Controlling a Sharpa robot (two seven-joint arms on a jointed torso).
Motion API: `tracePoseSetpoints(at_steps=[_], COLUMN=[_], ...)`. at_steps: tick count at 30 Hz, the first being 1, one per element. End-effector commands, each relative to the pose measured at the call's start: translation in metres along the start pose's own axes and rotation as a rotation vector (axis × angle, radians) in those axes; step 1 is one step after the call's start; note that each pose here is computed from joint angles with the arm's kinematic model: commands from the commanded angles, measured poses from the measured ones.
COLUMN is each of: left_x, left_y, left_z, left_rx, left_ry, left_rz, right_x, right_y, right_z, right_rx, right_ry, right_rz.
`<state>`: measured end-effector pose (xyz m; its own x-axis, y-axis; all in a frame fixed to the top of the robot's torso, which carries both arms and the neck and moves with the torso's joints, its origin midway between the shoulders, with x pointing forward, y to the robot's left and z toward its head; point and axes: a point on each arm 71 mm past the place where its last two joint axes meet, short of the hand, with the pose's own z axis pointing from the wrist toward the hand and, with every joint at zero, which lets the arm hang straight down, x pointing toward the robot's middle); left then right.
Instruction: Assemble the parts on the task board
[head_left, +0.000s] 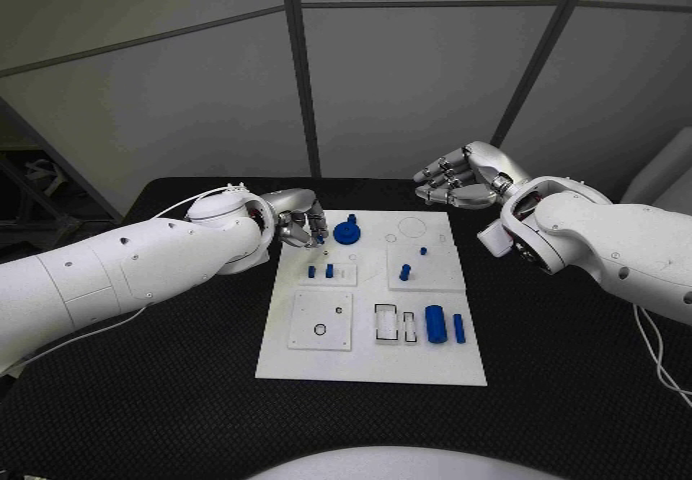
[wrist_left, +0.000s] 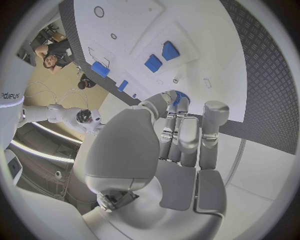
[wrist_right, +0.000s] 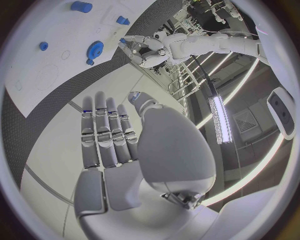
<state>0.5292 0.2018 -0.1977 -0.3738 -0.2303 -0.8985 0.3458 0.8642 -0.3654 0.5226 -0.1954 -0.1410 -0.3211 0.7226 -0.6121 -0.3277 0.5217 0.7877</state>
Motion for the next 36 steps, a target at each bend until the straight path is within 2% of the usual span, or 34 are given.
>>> tracePoseSetpoints(at_steps=[1,18,36], left_x=[0.0036,0.0164,0.0190], left_y=[-0.0007,-0.0020,-0.0012], left_z=[0.0022,0.0108,0.0127], left_rx=[-0.009,-0.027,-0.038], left_ry=[0.026,0.079,0.098], left_rz=[-0.005,-0.007,-0.005], right_x=[0.000,0.001,0.001], right_y=[0.001,0.002,0.002], right_z=[0.001,0.001,0.001], right_rx=[-0.008,-0.010,-0.010], right_ry=[0.003,0.005,0.006], right_rz=[-0.001,0.000,0.000])
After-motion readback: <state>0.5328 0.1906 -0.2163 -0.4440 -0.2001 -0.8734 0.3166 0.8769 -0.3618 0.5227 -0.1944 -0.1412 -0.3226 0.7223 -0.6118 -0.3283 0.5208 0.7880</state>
